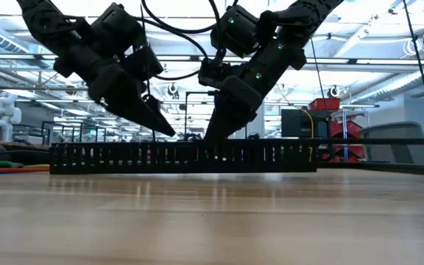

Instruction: Ziptie cables

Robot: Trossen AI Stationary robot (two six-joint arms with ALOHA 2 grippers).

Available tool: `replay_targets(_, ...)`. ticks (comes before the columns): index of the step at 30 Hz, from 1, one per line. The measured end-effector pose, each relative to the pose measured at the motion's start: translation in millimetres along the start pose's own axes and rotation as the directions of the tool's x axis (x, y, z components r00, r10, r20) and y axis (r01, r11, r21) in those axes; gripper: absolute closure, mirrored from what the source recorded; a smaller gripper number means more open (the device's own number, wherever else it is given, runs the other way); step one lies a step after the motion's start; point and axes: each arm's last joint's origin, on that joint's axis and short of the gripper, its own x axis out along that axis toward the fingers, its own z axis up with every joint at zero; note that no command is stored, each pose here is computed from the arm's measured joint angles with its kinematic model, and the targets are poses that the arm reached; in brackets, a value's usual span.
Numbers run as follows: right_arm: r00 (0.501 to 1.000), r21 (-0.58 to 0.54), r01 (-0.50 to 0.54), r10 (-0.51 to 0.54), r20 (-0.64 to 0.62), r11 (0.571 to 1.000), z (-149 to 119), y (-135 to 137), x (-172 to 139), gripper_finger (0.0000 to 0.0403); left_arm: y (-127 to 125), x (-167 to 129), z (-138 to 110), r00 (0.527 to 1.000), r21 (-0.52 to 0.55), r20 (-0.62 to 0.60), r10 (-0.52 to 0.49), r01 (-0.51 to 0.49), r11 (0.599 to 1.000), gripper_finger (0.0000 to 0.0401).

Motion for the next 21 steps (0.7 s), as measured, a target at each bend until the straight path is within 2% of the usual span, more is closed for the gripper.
replay_targets(3,1.000,0.000,-0.001,0.001,-0.003,1.000,-0.3,0.0,0.0,0.0156,0.2,3.7,0.8,1.000,-0.091,0.020,-0.001,0.002,0.996,0.0022)
replay_targets(5,1.000,0.000,-0.001,0.001,-0.009,1.000,-1.0,0.0,0.3,0.0156,0.7,4.7,0.0,1.000,-0.111,0.016,0.000,0.002,0.994,0.0022)
replay_targets(12,1.000,0.003,-0.004,0.004,-0.022,1.000,-2.6,0.0,1.4,0.0156,1.5,4.8,-1.0,1.000,-0.113,0.008,0.002,-0.001,0.994,0.0022)
replay_targets(16,1.000,0.007,-0.003,0.004,-0.028,1.000,-3.2,0.1,1.4,0.0156,3.0,4.4,3.5,0.998,-0.103,0.054,0.012,-0.006,0.995,0.0022)
replay_targets(21,1.000,0.006,-0.003,0.003,-0.028,1.000,-3.2,-0.1,1.4,0.0156,1.4,8.7,-0.2,0.999,-0.104,0.030,-0.015,0.018,0.994,0.0022)
